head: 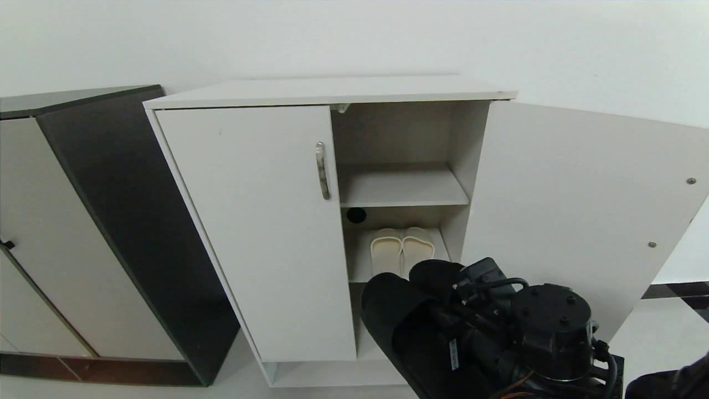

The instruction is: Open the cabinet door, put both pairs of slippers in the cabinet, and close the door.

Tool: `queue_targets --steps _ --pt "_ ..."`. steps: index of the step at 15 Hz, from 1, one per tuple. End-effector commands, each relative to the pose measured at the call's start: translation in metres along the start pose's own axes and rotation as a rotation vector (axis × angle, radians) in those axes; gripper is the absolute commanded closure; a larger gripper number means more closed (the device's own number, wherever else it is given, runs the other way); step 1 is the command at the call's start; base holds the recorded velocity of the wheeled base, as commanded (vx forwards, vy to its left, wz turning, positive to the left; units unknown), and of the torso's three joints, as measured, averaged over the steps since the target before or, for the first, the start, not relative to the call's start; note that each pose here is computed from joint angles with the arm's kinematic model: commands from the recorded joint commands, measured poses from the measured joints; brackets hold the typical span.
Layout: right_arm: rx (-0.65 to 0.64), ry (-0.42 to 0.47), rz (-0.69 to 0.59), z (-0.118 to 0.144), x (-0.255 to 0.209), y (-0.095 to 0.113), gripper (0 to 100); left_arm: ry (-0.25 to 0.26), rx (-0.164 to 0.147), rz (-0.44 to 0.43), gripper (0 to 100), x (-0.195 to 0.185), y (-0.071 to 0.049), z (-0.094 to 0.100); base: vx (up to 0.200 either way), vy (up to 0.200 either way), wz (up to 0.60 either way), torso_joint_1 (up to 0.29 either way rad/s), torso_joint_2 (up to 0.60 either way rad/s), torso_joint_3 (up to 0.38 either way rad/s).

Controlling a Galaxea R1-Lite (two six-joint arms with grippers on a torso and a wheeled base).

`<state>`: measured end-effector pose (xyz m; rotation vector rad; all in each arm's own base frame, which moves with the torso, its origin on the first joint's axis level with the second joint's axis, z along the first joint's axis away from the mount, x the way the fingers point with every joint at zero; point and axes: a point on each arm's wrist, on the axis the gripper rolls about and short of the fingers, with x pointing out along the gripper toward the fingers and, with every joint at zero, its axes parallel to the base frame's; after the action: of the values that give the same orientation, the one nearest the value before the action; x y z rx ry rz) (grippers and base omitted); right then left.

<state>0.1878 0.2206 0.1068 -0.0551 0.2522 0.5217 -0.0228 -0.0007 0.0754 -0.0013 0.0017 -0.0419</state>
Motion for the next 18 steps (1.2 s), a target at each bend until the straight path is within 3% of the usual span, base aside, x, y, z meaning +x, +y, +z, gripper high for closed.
queue_targets --steps 1,4,7,8,10,13,18 --pt "-0.009 0.0 0.003 -0.003 0.002 0.001 100 0.001 -0.002 0.001 100 0.0 0.0 0.0 0.0 0.0 0.0 0.0 0.0 0.0" --pt "-0.013 -0.048 0.006 0.005 0.012 0.01 100 0.001 0.0 0.0 100 0.0 0.0 0.0 0.0 0.0 0.0 0.0 0.0 0.0" --pt "0.052 -0.029 -0.107 0.053 0.016 0.03 100 0.001 0.0 0.0 100 0.0 0.0 0.0 0.0 0.0 0.0 0.0 0.0 0.0" --pt "0.065 -0.022 -0.211 0.069 0.016 0.035 100 0.001 0.0 0.0 100 0.0 0.0 0.0 0.0 0.0 0.0 0.0 0.0 0.0" --pt "0.074 -0.033 -0.302 0.09 0.02 0.042 100 0.001 0.0 0.0 100 0.0 0.0 0.0 0.0 0.0 0.0 0.0 0.0 0.0" --pt "0.094 -0.084 -0.332 0.113 0.026 0.051 100 0.001 0.006 -0.001 100 0.0 0.0 0.0 0.0 0.0 0.0 0.0 0.0 0.0" --pt "0.097 -0.083 -0.38 0.115 0.039 0.052 100 0.001 0.006 -0.001 100 0.0 0.0 0.0 0.0 0.0 0.0 0.0 0.0 0.0"
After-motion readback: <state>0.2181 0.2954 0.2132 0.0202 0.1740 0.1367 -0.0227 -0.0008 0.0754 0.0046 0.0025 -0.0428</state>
